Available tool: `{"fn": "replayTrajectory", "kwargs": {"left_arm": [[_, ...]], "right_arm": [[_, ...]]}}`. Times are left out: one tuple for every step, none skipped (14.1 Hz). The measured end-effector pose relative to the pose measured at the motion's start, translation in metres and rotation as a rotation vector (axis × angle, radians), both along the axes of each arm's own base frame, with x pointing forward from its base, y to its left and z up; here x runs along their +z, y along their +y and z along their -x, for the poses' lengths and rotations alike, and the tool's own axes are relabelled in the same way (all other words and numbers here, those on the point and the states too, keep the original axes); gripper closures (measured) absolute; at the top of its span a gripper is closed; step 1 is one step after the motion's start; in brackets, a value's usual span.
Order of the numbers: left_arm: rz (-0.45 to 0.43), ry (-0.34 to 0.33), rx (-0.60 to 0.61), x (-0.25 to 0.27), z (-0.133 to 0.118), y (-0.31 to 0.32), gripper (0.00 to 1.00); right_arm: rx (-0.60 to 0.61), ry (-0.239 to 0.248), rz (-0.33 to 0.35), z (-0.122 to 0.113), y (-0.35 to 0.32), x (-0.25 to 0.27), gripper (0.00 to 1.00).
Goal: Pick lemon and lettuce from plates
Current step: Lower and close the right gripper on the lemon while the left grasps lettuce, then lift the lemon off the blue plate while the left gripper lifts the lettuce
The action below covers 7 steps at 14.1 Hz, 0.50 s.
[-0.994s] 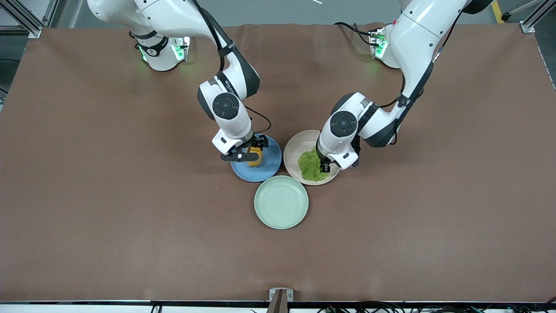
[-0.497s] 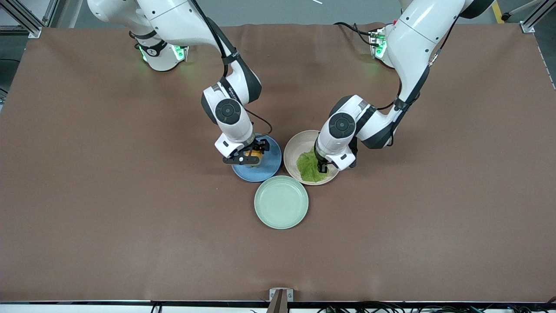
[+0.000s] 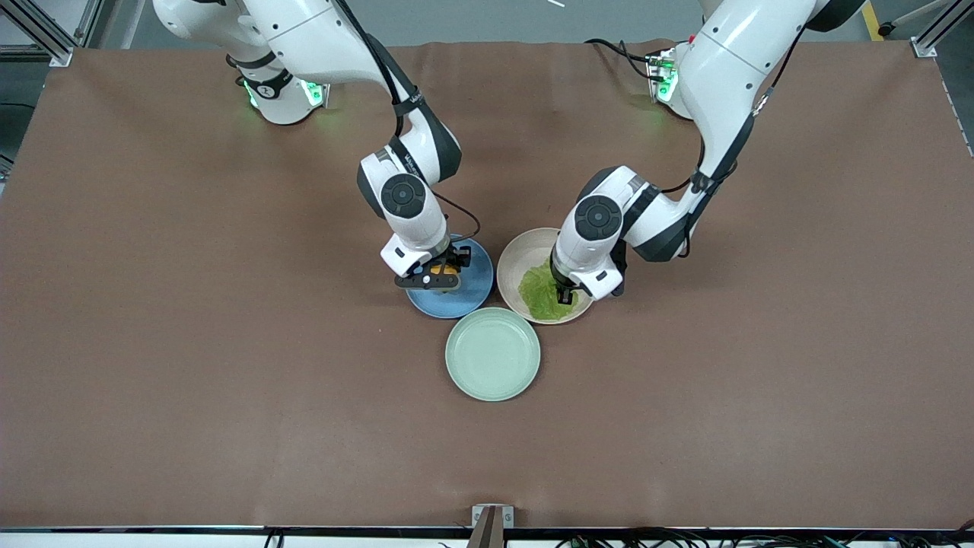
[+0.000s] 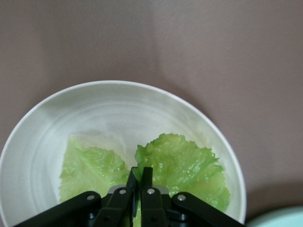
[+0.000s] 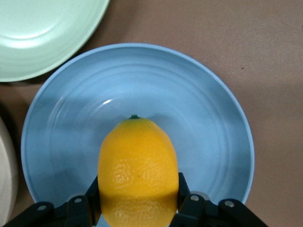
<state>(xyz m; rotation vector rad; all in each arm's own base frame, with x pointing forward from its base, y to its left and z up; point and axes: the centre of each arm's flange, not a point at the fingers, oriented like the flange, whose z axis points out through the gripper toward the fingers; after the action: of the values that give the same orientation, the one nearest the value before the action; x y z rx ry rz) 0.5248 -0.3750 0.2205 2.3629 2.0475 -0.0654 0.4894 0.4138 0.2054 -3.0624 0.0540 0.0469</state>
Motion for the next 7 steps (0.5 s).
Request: {"fn": "replayTrajectory", "kwargs": {"left_arm": [[-0.008, -0.01, -0.016, 0.017, -0.003, 0.0, 0.95], [-0.021, -0.021, -0.04, 0.038, -0.005, 0.002, 0.95], [-0.034, -0.031, -0.066, 0.058, -0.006, 0.005, 0.95], [-0.045, -0.043, -0.092, 0.078, -0.007, 0.009, 0.95], [-0.051, -0.057, -0.123, 0.095, -0.009, 0.014, 0.95], [-0.058, -0.067, -0.165, 0.109, -0.01, 0.02, 0.95], [-0.069, -0.07, -0.216, 0.119, -0.013, 0.029, 0.95]], "right_arm": [[0.0, -0.001, -0.001, 0.0, 0.0, 0.0, 0.39], [0.0, -0.002, -0.002, -0.001, 0.0, 0.002, 0.39], [-0.001, -0.001, -0.002, -0.002, 0.001, 0.005, 0.39], [-0.002, 0.011, 0.002, -0.004, 0.0, 0.014, 0.39], [-0.007, 0.035, 0.011, -0.007, -0.005, 0.029, 0.39], [-0.018, 0.06, 0.018, -0.013, -0.014, 0.052, 0.39], [-0.031, 0.082, 0.019, -0.02, -0.028, 0.08, 0.39]]}}
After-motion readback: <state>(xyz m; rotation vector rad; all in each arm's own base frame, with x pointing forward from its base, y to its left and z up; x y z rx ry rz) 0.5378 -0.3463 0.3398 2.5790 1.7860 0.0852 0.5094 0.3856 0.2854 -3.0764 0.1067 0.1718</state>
